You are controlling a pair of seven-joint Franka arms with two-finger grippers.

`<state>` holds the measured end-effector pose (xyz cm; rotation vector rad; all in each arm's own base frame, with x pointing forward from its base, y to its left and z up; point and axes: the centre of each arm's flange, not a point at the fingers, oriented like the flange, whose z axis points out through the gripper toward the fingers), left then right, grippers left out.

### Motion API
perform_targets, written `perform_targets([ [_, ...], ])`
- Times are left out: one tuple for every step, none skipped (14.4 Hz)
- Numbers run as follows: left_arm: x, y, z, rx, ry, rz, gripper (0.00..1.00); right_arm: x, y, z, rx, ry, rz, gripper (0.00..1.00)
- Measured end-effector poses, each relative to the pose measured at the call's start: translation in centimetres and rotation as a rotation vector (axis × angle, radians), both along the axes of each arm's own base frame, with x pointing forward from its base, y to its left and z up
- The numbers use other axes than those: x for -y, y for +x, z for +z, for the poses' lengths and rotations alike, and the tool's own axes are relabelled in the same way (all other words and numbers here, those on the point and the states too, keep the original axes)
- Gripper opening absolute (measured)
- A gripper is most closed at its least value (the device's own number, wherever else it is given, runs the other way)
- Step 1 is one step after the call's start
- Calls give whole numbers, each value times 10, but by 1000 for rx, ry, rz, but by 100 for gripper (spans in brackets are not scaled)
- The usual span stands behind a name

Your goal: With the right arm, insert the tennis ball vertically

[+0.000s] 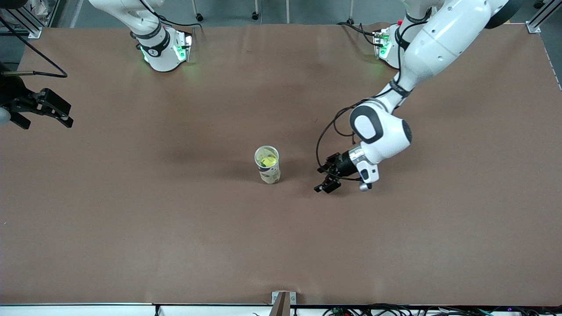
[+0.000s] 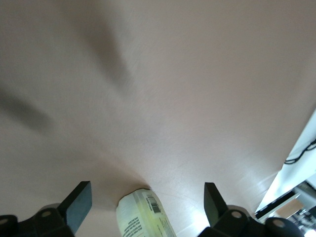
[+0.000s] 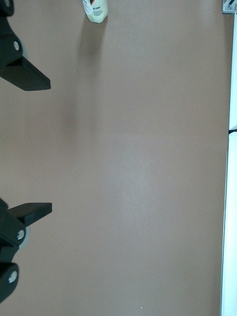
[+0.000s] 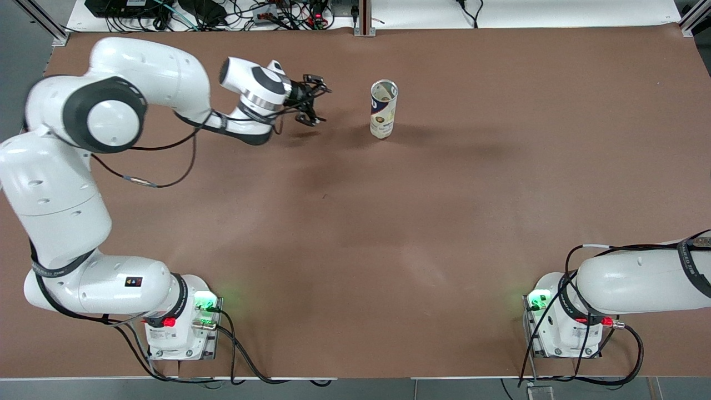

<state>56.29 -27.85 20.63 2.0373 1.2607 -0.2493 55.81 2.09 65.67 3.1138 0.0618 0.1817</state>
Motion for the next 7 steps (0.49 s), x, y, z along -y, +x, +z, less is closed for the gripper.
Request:
perform_targets([
  [-15,7,7,22,22,-49,100,0,0,0,0,0,0,100],
  [-32,15,11,35,46,-102,100,0,0,0,0,0,0,100],
  [-51,22,14,39,71,-158,100,0,0,0,0,0,0,100],
  [-72,28,16,37,105,-221,100,0,0,0,0,0,0,100],
  [-94,33,18,32,150,-287,100,0,0,0,0,0,0,100],
  [-116,38,23,26,201,-345,100,0,0,0,0,0,1,100],
  [-135,43,30,20,246,-394,100,0,0,0,0,0,1,100],
])
